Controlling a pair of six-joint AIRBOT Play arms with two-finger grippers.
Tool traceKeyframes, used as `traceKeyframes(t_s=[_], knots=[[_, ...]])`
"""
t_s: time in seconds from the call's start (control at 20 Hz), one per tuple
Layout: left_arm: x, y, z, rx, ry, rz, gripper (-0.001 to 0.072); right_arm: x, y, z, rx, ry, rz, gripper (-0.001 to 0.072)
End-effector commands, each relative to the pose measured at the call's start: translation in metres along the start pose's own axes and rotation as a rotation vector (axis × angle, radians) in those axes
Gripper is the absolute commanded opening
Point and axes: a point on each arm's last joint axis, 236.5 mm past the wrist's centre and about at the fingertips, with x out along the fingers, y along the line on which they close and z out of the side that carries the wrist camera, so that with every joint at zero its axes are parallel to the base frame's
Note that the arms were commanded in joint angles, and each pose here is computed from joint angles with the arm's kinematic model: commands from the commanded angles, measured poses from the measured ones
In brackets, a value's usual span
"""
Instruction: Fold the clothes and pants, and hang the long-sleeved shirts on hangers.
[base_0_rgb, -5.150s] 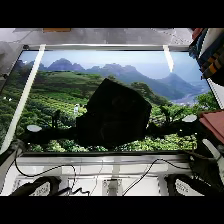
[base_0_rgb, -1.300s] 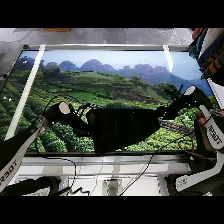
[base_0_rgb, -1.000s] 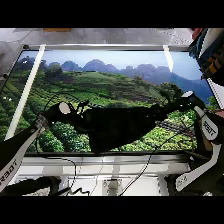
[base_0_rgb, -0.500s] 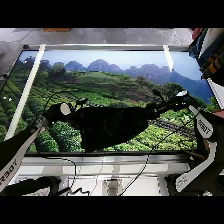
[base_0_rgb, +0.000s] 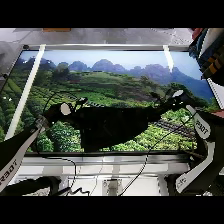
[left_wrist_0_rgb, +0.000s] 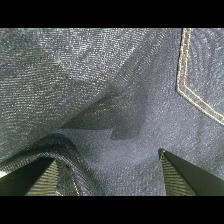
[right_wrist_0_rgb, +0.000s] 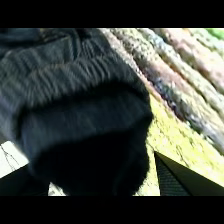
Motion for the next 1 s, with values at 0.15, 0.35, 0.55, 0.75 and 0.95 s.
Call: traceKeyframes(t_s=[0.15,0.35,0.55,0.75,0.95], knots=[[0.0,0.001,0.0,0.0,0.0,0.002,0.0684,0.062,0.035,0.012,-0.18,0.04,-0.078,0.0448],[-0.007,0.011,0.007,0.005,-0.02,0.028,0.0129,0.077,0.054,0.006,-0.23,0.071,-0.078,0.0035],[-0.067,0.029,0.059,0.08,-0.192,0.135,0.0017,0.04,0.097,0.028,-0.293,-0.074,-0.042,0.0034],[-0.173,0.026,0.104,0.192,-0.445,0.279,0.0017,-0.063,0.137,0.056,-0.315,-0.387,-0.126,0.0034],[-0.235,0.002,0.096,0.226,-0.593,0.286,0.0692,-0.191,0.166,0.045,-0.259,-0.75,-0.203,0.0034]])
